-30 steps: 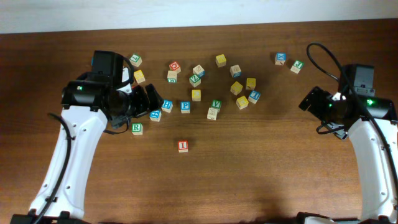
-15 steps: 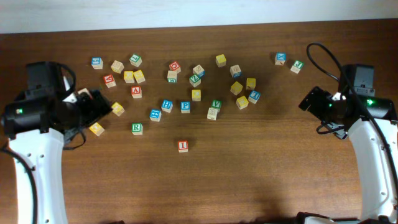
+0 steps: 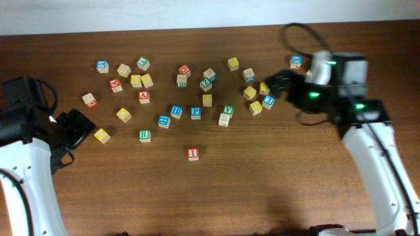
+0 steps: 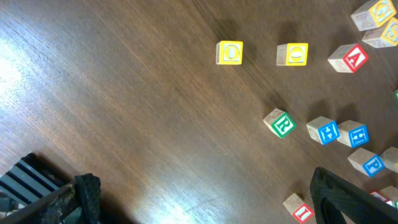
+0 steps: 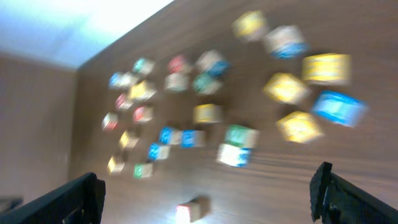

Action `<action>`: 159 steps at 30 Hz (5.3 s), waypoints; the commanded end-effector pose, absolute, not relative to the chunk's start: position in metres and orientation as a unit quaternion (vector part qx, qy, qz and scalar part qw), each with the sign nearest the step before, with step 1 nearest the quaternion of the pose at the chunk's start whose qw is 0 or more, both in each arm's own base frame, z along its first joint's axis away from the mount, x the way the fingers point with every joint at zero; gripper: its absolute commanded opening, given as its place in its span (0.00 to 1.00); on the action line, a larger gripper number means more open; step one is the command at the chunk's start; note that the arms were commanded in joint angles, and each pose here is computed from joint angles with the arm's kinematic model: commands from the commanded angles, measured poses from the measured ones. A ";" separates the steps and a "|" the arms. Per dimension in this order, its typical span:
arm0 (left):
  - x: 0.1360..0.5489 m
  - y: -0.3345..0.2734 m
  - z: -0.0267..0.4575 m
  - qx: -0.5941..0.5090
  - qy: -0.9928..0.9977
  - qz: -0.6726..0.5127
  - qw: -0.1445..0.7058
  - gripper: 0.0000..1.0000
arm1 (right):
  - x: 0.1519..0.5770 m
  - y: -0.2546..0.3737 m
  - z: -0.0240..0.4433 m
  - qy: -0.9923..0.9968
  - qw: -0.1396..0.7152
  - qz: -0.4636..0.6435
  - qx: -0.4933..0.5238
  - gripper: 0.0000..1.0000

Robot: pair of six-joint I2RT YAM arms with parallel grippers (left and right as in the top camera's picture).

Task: Spell out ICRA
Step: 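Swing the right gripper over to the yellow C block, then lower the right gripper and grasp the yellow C block, then place the yellow C block right of the I block, release, then lift the right gripper away to the upper right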

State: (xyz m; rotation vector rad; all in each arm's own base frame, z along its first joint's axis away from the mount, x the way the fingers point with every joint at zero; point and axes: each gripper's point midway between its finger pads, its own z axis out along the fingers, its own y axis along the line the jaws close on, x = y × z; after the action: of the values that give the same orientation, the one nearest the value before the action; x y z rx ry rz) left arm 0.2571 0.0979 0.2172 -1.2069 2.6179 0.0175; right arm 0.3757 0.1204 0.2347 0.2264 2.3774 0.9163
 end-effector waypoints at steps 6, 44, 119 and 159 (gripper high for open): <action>0.257 0.101 0.221 -0.422 0.896 0.011 0.135 0.99 | 0.378 0.217 0.209 0.956 0.129 0.262 -0.016 0.98; 0.257 0.101 0.221 -0.422 0.896 0.011 0.135 0.99 | 0.449 0.240 0.144 0.963 0.230 0.137 0.006 0.95; 0.257 0.101 0.221 -0.422 0.896 0.011 0.135 0.99 | 0.274 0.278 0.079 0.993 0.036 0.068 -0.090 0.18; 0.257 0.101 0.221 -0.422 0.896 0.011 0.135 0.99 | 0.275 0.287 0.007 0.992 0.082 0.069 -0.059 0.29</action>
State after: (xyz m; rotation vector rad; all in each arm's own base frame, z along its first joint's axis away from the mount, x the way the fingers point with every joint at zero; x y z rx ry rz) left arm 0.2571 0.0978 0.2173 -1.2069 2.6180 0.0170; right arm 0.2767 0.2864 0.0142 -0.2102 2.9551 0.2178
